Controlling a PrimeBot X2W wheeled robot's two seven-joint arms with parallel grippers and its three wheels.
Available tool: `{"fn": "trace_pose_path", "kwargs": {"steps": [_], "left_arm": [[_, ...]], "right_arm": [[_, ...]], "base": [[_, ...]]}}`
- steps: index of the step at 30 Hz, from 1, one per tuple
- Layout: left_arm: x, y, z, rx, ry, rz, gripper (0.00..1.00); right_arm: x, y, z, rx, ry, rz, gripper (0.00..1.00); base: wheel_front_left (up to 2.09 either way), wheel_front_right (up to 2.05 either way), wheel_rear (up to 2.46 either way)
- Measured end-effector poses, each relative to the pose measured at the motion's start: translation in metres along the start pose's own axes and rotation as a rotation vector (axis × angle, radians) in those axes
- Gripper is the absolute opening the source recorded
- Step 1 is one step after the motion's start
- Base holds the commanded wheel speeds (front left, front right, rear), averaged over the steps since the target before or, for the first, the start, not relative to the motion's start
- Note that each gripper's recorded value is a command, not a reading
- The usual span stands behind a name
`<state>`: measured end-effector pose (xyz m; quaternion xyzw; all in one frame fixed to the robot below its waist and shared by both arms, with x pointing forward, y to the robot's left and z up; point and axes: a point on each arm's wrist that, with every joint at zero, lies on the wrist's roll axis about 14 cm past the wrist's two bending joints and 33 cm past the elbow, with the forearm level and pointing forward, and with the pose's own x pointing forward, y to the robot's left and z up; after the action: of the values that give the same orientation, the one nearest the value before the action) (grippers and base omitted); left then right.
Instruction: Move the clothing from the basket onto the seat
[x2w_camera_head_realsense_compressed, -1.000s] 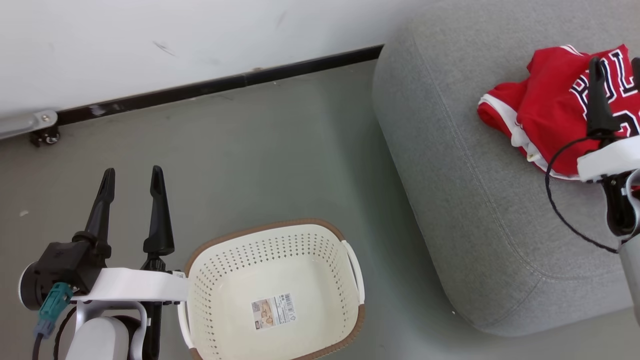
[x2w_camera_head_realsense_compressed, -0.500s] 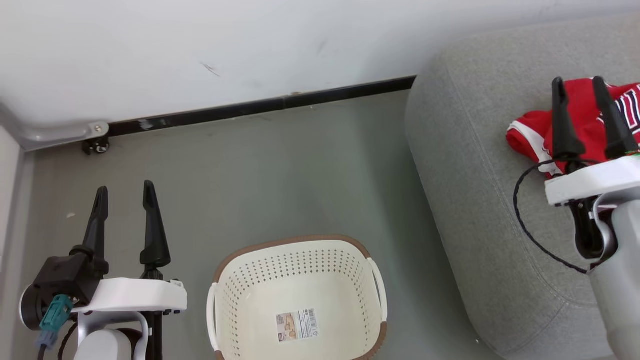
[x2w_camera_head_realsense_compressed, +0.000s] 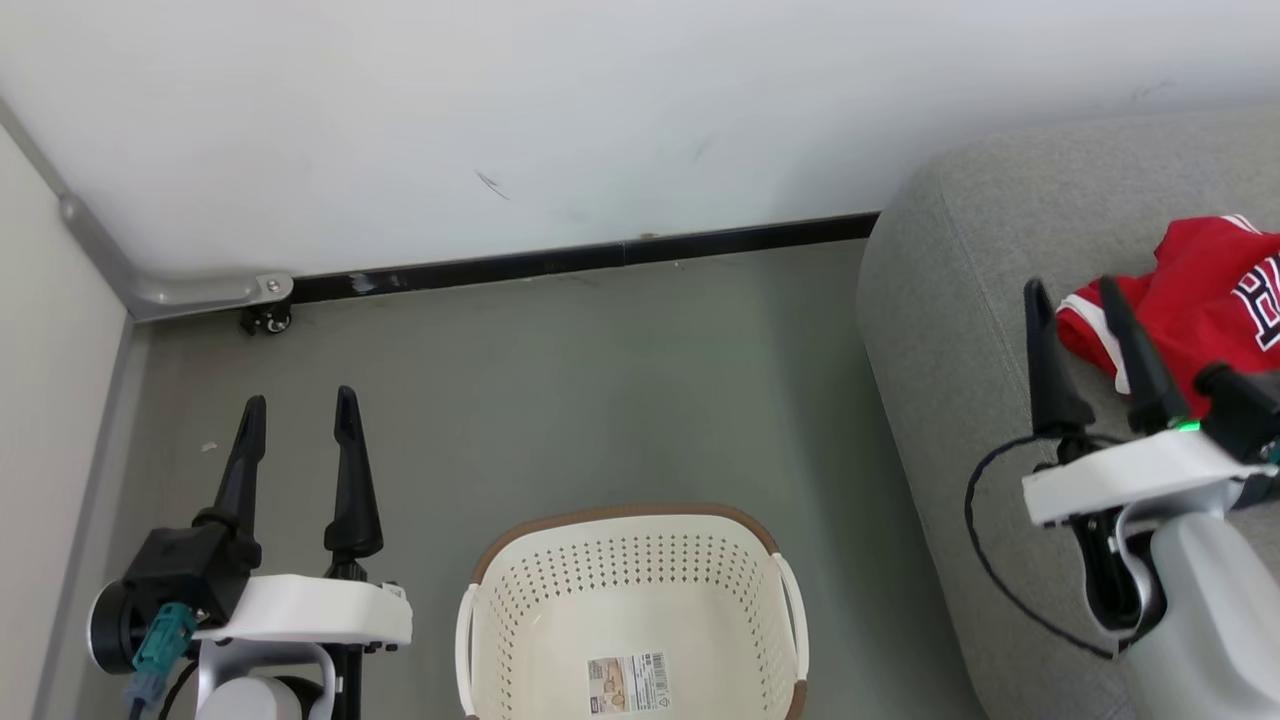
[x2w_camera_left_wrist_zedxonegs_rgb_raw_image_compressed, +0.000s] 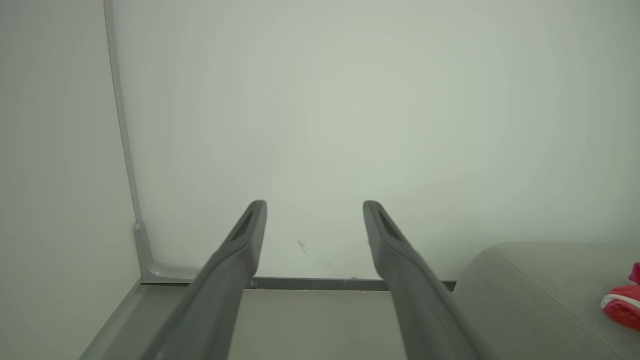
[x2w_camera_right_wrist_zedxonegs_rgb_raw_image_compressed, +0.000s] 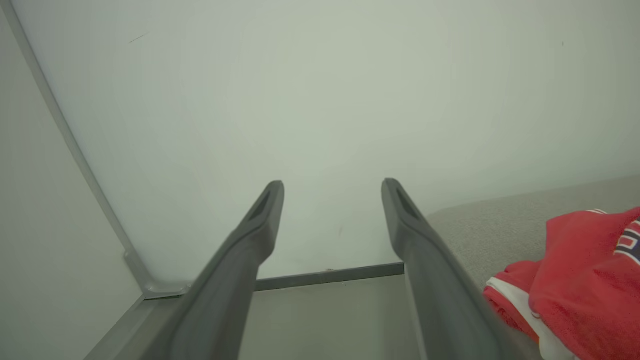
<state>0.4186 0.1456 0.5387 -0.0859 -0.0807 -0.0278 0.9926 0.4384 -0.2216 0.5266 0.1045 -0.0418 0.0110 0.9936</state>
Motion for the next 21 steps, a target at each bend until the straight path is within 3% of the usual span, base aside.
{"fn": "trace_pose_path", "kwargs": {"steps": [21], "left_arm": [[-0.033,-0.001,-0.005,0.030,0.029,-0.007,1.00]], "right_arm": [[-0.049,0.025,-0.038,0.043,0.071,0.005,1.00]], "base": [[0.00,0.00,0.00]]}}
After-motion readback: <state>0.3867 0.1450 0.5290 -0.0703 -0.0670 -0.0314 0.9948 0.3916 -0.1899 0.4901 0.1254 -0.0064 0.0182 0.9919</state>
